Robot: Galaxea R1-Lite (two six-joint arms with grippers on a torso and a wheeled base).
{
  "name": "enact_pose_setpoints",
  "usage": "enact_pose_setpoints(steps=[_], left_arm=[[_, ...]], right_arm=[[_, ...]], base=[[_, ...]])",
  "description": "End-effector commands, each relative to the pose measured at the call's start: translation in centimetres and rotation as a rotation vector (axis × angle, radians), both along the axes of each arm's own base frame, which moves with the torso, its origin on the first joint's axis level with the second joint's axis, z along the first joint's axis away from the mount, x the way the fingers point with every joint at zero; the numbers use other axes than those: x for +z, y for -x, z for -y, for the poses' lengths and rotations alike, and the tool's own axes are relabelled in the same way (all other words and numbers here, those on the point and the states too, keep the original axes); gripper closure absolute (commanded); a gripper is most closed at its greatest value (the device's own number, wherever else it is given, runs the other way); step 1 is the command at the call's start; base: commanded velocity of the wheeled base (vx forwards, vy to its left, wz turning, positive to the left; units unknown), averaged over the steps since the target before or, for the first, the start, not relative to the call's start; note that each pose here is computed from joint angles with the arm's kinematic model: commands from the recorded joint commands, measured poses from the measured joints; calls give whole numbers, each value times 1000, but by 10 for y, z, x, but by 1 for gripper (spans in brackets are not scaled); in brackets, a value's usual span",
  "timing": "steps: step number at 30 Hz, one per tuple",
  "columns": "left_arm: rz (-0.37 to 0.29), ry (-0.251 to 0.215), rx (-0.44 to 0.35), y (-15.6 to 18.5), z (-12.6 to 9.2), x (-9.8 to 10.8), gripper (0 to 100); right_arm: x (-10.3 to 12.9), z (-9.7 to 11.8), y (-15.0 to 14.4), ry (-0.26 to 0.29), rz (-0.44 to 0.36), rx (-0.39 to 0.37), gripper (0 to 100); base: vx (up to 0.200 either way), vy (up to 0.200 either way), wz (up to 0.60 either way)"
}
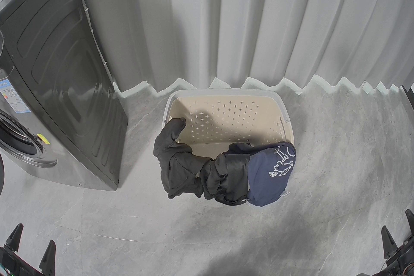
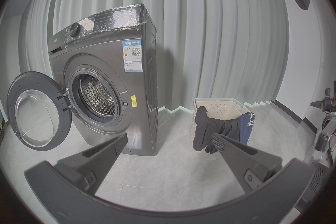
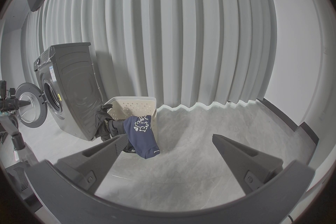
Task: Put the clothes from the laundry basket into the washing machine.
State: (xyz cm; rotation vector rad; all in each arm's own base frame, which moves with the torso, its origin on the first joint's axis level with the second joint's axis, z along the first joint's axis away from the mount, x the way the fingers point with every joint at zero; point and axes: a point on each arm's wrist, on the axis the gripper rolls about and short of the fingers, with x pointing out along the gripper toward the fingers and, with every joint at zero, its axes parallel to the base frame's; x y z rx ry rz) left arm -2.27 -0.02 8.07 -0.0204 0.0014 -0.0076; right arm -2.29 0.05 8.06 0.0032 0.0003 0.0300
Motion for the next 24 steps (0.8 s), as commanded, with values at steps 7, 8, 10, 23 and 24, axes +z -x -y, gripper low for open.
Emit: enact_pose_setpoints(steps=[7, 8, 10, 23, 24], left_arm=[[-3, 0, 0, 0, 0, -5, 0], [-3, 0, 0, 0, 0, -5, 0], [-3, 0, 0, 0, 0, -5, 0], [-2, -2, 0, 0, 0, -5, 0], [-2, -4, 0, 0, 0, -5, 0]], right_arm=[[-5, 0, 0, 2, 0, -2, 0], [-5, 0, 0, 2, 0, -2, 0], [-5, 0, 0, 2, -3, 2, 0], [59, 0, -7, -18, -42, 22, 0], [57, -1, -20, -27, -136, 40, 0]], base=[[57, 0, 0], [0, 0, 0], [0, 0, 0], [0, 0, 0], [0, 0, 0]])
